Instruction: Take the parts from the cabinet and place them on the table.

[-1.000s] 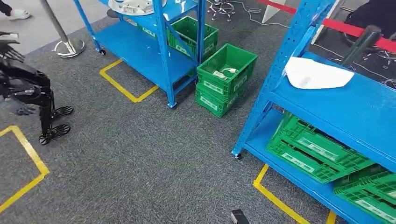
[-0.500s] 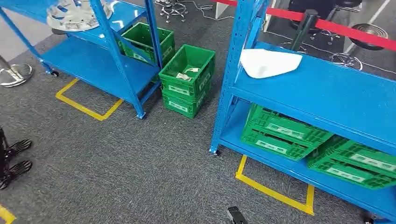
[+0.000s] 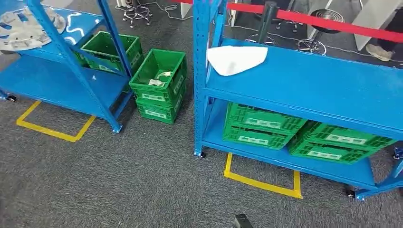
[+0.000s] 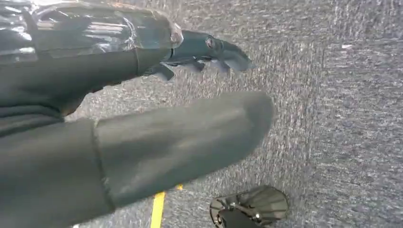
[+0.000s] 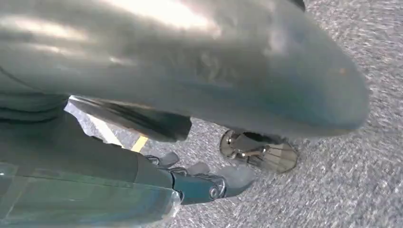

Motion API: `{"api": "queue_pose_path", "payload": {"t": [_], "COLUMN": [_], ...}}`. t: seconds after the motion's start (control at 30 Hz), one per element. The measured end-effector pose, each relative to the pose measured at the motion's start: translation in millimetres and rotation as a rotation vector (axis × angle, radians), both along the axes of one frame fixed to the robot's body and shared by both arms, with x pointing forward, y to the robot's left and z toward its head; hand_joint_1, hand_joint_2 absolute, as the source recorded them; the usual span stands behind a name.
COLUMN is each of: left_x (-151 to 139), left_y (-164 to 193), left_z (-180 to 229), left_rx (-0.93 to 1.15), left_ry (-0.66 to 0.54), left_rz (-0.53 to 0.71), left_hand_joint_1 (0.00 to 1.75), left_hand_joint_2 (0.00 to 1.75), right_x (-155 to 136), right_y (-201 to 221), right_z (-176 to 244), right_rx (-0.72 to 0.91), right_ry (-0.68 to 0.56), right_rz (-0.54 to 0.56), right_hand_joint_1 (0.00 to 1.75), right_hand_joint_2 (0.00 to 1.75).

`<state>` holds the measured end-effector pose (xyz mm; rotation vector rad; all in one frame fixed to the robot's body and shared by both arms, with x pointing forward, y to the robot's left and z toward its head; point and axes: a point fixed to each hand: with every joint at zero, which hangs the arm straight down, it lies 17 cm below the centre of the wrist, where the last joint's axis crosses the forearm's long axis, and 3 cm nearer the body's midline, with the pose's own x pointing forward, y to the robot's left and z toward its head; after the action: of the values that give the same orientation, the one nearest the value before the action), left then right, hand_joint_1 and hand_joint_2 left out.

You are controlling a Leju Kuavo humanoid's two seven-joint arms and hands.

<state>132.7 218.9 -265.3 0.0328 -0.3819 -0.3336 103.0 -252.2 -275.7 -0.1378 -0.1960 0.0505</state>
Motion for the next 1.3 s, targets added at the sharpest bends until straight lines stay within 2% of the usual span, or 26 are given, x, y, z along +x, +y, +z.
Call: {"api": "queue_pose_path", "payload": {"t": [0.7, 0.87, 1.13, 1.3], "left_x": [-3, -1, 3, -7], "left_y": [2, -2, -3, -2], "left_z": [-1, 0, 1, -1], "left_rx": [-0.004, -0.010, -0.014, -0.011], "left_ry": [0.007, 0.005, -0.003, 0.020], "left_rz": [-0.004, -0.007, -0.007, -0.003], "left_hand_joint_1": [0.00, 0.00, 0.00, 0.00], "left_hand_joint_2": [0.00, 0.00, 0.00, 0.00], "right_x": [9, -1, 0, 7], "right_y": [6, 5, 4, 7], "right_z": [2, 0, 0, 2], "right_rx": [0.020, 0.022, 0.017, 0.028], "right_ry": [-0.010, 0.008, -0.004, -0.018], "right_rz": [0.006, 0.006, 0.015, 0.018], "right_hand_joint_1": [0.00, 0.00, 0.00, 0.00], "right_hand_joint_2": [0.00, 0.00, 0.00, 0.00]}}
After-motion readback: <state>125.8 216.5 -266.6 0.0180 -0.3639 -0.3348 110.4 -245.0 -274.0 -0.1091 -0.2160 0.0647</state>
